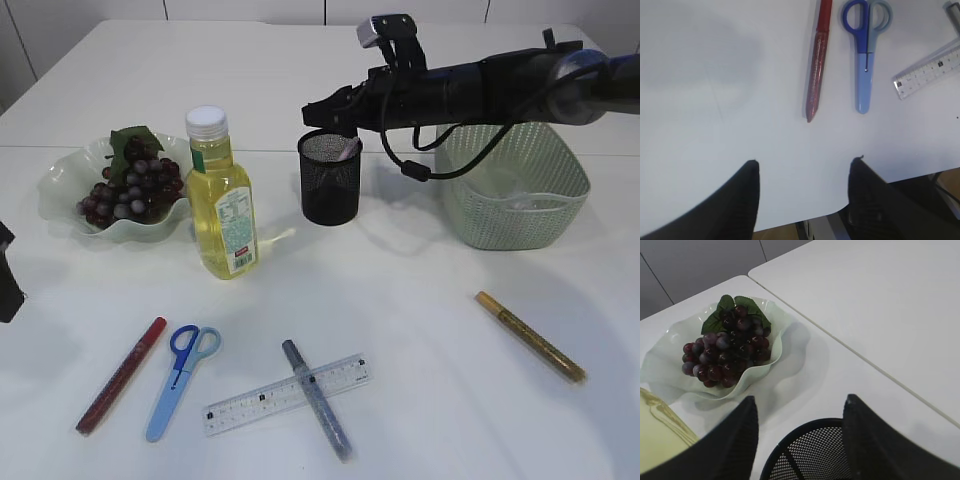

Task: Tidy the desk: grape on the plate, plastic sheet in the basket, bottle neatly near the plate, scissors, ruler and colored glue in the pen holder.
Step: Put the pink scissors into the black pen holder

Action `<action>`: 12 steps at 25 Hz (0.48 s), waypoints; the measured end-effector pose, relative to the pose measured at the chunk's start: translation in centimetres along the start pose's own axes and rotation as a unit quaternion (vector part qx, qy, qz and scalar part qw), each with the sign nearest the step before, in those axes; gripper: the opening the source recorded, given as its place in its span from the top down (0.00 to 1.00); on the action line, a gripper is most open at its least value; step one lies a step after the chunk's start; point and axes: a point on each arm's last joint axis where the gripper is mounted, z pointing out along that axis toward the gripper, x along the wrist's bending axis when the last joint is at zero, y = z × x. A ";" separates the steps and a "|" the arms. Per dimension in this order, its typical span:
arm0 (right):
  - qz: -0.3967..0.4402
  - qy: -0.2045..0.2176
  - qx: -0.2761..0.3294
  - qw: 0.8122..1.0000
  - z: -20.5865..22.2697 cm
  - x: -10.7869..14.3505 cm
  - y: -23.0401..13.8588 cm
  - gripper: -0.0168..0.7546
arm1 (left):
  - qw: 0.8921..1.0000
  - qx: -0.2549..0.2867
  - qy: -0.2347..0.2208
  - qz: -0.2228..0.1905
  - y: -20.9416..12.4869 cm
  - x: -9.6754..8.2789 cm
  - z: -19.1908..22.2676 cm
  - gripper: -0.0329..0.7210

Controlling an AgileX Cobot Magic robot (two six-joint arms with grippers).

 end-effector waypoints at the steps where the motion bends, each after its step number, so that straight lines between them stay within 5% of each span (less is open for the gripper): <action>1: 0.001 0.000 -0.001 1.000 -0.1 0.1 0.3 0.42 | 1.000 0.000 0.000 0.000 0.0 0.0 0.0 0.41; 6: 0.031 -0.019 0.016 0.999 -1.9 1.0 3.4 0.41 | 1.000 0.004 0.000 0.000 -0.1 0.0 0.0 0.41; 12: 0.076 -0.057 0.141 0.985 -7.0 4.1 8.0 0.41 | 1.000 -0.006 0.000 0.000 0.1 0.0 0.0 0.41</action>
